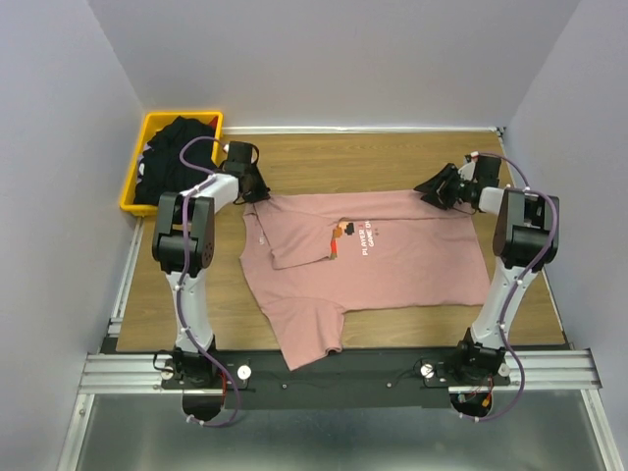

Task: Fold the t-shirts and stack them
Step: Fold the tshirt

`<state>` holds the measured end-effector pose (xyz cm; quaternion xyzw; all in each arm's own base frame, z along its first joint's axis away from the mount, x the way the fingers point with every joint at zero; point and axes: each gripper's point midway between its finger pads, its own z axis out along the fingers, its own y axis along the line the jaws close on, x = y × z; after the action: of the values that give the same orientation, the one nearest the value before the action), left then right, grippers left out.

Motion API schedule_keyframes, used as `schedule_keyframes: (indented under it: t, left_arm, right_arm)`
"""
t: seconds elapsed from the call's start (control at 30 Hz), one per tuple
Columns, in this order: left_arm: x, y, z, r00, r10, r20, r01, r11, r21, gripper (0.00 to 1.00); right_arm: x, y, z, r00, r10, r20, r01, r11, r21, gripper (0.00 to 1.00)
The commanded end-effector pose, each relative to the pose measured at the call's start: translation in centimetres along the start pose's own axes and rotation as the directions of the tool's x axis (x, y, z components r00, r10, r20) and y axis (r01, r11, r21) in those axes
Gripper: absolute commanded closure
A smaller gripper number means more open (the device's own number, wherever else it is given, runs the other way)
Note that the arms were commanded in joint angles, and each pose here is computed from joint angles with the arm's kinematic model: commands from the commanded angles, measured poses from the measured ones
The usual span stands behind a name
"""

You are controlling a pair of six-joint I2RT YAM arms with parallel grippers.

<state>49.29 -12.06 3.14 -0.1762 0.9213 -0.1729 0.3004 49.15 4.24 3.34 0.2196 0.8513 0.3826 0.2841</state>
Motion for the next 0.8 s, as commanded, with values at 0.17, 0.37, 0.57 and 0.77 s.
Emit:
schedule_keyframes:
  t: [0.17, 0.37, 0.57, 0.77]
  left_arm:
    - [-5.0, 0.2, 3.6, 0.999, 0.019, -0.043, -0.020, 0.999, -0.027, 0.87]
    - [-9.3, -1.6, 5.1, 0.999, 0.038, 0.039, -0.039, 0.999, 0.018, 0.86]
    - [-12.7, -3.7, -1.5, 0.969, 0.076, 0.234, -0.092, 0.994, 0.056, 0.63]
    - [-9.5, -4.0, -11.6, 0.938, 0.134, 0.320, -0.140, 0.990, -0.004, 0.49]
  right_arm:
    - [-2.7, -4.4, 4.9, 0.999, 0.049, 0.020, -0.050, 0.996, 0.075, 0.44]
    - [-5.6, -2.6, 6.4, 0.998, 0.047, 0.041, -0.047, 0.999, 0.007, 0.41]
    - [-7.6, 2.7, 2.2, 0.990, -0.075, 0.117, 0.078, 0.997, -0.018, 0.35]
    - [-2.7, 5.6, -2.9, 0.975, -0.192, 0.107, 0.179, 0.976, 0.120, 0.33]
